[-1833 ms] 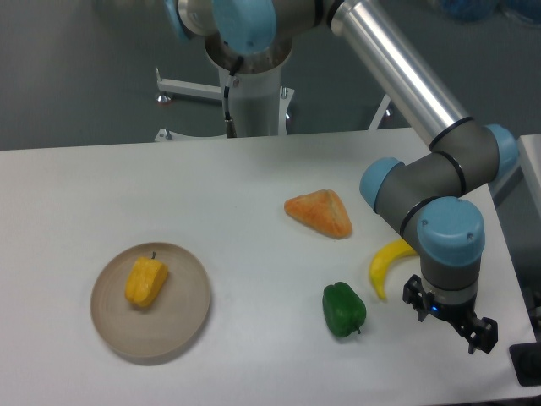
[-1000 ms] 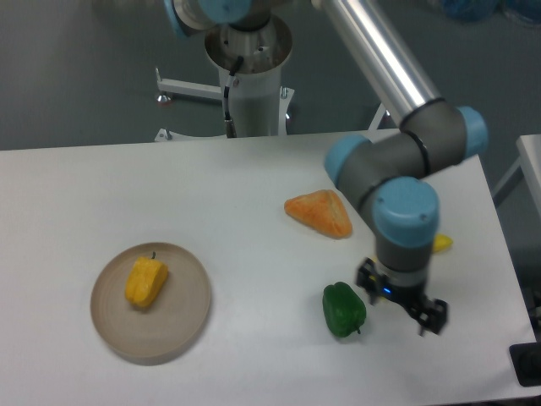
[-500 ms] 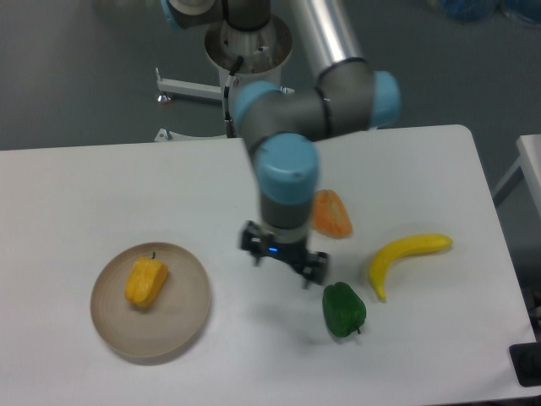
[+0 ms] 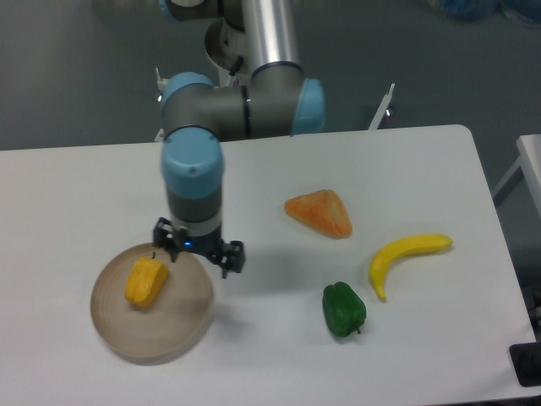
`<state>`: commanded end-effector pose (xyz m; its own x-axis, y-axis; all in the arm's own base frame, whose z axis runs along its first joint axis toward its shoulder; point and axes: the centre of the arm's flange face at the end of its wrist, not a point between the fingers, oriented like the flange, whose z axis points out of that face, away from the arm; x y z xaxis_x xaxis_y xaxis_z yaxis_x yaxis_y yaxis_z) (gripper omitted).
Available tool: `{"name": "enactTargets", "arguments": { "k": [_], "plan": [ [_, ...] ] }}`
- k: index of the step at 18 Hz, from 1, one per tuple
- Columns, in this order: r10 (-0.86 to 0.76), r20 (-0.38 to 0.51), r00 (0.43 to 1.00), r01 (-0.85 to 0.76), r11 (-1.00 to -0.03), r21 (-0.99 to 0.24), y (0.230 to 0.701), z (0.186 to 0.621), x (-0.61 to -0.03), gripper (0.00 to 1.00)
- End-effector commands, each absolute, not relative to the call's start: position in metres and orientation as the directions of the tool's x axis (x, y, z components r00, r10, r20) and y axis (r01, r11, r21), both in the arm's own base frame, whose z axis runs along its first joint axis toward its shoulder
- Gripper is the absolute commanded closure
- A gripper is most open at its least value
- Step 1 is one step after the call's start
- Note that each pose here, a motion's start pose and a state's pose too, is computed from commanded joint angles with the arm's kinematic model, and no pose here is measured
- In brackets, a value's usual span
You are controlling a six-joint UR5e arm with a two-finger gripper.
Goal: Pick up the yellow pepper from the plate
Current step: 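Move the open gripper over the yellow pepper on the beige plate, then lower the gripper around the yellow pepper and close on it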
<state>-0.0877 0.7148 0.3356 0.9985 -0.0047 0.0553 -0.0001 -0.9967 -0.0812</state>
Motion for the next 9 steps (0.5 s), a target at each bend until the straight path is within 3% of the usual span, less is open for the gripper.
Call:
{"name": "enactTargets", "arguments": {
  "k": [9],
  "plan": [
    [-0.046,0.037,0.998,-0.043,-0.997,-0.070,0.721,0.290,-0.038,0.00]
  ]
}}
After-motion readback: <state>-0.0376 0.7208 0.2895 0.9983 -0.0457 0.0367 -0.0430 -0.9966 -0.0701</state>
